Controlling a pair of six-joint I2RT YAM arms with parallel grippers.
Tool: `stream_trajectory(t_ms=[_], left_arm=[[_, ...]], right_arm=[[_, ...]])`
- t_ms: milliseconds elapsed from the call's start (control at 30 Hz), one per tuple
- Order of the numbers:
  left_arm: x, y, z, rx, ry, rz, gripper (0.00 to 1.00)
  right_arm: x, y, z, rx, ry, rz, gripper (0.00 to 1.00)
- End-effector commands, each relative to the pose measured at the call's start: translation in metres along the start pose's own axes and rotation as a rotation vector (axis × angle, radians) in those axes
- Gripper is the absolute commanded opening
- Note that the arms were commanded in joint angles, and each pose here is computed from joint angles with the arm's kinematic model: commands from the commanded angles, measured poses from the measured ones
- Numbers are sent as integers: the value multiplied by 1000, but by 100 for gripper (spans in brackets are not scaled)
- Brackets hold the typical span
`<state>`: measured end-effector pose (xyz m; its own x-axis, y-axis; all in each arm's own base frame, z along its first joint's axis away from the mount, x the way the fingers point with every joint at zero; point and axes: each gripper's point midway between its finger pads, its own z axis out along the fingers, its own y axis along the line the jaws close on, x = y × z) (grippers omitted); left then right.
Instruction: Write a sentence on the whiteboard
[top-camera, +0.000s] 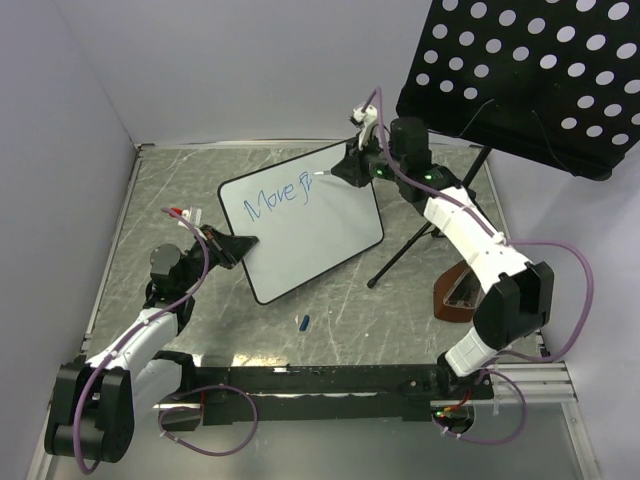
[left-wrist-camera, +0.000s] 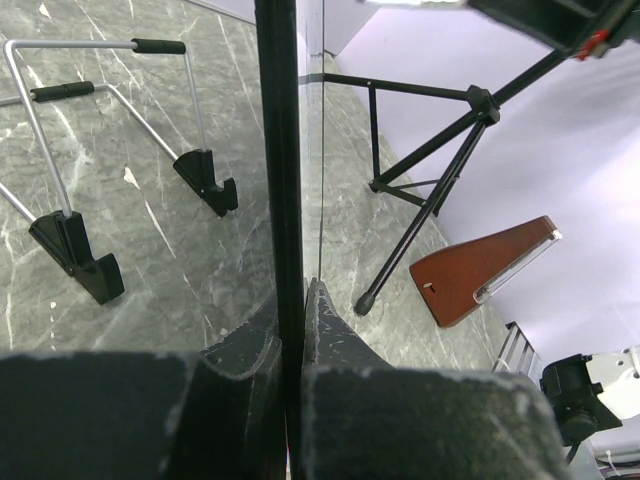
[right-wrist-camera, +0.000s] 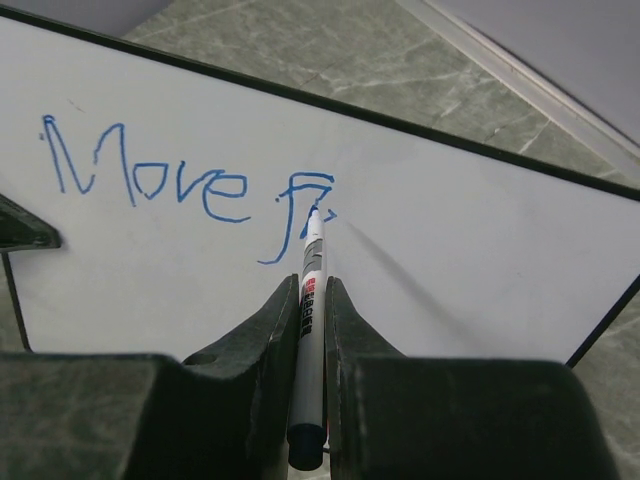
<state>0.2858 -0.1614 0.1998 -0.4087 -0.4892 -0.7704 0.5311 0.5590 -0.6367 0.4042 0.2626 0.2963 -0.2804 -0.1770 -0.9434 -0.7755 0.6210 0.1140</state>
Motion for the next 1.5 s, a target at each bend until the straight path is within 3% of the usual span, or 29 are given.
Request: stream_trajectory(t_ms=[0, 1467], left_arm=[[4, -3, -1, 32, 24, 110, 1], [5, -3, -2, 32, 31, 123, 1]], right_arm=[[-35, 15, -30, -53, -104, -71, 0], [-20, 16, -23, -137, -76, -68, 0]])
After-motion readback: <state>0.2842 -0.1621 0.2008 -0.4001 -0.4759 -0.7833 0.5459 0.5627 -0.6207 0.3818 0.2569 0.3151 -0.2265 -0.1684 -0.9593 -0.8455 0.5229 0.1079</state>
